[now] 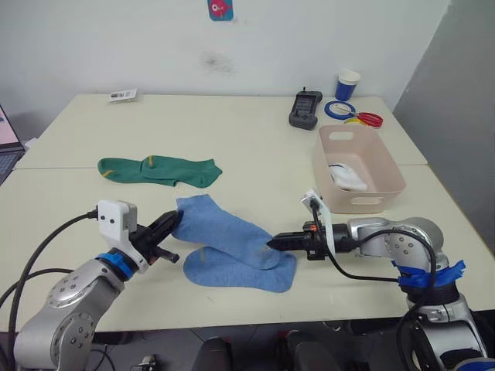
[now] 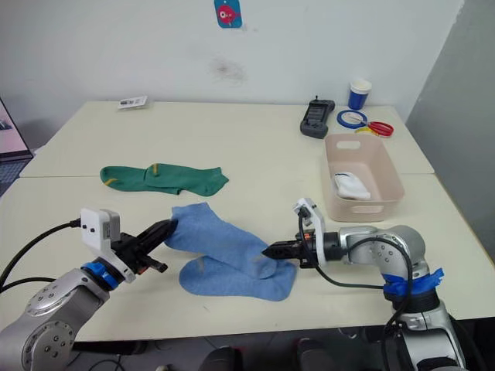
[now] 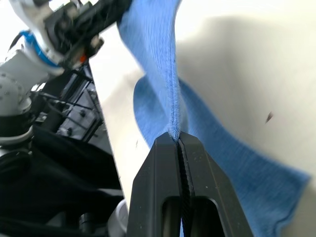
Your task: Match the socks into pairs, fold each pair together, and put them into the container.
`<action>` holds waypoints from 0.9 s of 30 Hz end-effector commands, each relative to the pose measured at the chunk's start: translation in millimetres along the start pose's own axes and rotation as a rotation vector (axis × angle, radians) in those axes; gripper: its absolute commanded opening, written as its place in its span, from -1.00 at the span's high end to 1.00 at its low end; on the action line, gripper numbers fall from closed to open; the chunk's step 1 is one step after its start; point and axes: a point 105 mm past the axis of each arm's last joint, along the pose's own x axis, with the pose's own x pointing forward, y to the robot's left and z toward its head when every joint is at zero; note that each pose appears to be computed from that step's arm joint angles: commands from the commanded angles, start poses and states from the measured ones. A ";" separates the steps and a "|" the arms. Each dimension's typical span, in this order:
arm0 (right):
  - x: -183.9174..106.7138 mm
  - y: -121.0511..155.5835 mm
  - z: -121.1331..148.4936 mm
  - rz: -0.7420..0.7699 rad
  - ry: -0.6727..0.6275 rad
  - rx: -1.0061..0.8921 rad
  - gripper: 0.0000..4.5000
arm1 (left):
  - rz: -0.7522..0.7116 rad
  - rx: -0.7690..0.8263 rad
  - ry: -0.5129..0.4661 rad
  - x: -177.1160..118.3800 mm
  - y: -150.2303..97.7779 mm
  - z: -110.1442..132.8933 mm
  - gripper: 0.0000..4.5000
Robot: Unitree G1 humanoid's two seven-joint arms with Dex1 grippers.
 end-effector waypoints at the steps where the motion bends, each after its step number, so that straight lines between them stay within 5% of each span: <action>1: -8.5 -5.7 20.2 -0.018 -0.059 -0.029 1.00 | -0.025 -0.019 0.001 -3.0 -14.1 -6.2 0.98; 7: -12.2 -12.1 23.5 -0.011 -0.051 -0.021 1.00 | -0.002 -0.008 -0.032 2.6 -20.0 -7.7 0.98; 14: -6.1 9.5 10.4 0.076 0.001 -0.028 1.00 | -0.016 0.024 -0.112 13.6 -9.9 21.5 0.98; 19: 5.6 27.6 -1.9 0.139 0.016 -0.002 1.00 | -0.037 0.091 -0.050 24.4 5.7 21.0 0.98; 27: 16.5 42.4 -20.7 0.197 0.004 0.138 1.00 | -0.306 0.177 0.047 81.0 -27.0 7.7 0.98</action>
